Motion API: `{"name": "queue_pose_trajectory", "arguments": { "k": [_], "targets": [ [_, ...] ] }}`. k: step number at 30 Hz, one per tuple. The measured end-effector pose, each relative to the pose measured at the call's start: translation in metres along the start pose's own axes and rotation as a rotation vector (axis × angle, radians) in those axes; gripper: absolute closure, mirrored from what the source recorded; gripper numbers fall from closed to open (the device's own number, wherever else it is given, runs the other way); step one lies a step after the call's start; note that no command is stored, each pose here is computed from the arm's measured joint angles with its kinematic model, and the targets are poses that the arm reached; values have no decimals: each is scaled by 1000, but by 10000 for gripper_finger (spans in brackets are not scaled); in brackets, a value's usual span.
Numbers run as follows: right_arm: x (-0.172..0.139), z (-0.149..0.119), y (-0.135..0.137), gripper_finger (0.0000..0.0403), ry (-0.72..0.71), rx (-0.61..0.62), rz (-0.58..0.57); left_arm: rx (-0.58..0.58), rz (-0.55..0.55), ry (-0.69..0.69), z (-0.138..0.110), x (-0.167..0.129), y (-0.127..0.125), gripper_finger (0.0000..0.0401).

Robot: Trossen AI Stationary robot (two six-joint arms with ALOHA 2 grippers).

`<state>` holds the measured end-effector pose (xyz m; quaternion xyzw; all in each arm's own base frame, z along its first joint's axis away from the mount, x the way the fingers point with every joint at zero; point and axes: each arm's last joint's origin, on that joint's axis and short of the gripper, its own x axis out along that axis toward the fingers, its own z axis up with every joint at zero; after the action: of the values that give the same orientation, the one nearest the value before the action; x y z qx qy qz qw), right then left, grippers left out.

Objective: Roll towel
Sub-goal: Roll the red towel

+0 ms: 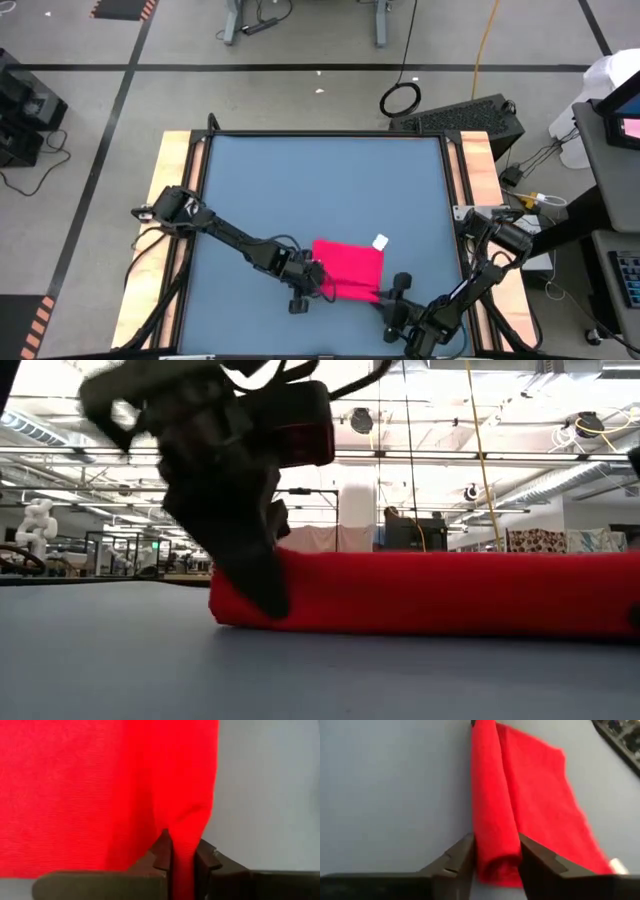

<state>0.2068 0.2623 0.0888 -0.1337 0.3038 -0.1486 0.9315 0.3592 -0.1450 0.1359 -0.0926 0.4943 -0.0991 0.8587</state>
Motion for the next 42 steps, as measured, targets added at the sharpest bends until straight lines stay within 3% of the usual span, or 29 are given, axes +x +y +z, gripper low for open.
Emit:
{"name": "queue_pose_trajectory", "arguments": {
  "k": [3,8,17,24,31,35,38,42],
  "targets": [
    [-12,15,-6,251,-22,-45,29,-114,-91,8,4,1,3,370],
    [-36,26,-7,209,-72,-26,91,-179,-98,13,4,13,12,383],
    [-27,2,18,172,-175,-75,42,-273,-198,25,11,15,25,381],
    [-7,-5,11,179,-149,-69,-54,-340,-205,26,14,14,36,381],
    [7,-7,0,212,27,61,-21,-339,-206,25,14,14,35,381],
    [10,-14,-4,225,48,155,-27,-314,-176,-11,16,14,36,379],
    [11,-20,-8,225,52,240,-37,-260,-106,-69,18,15,37,364],
    [12,-25,-10,212,46,289,-35,-227,-44,-96,19,15,38,315]
  ]
}}
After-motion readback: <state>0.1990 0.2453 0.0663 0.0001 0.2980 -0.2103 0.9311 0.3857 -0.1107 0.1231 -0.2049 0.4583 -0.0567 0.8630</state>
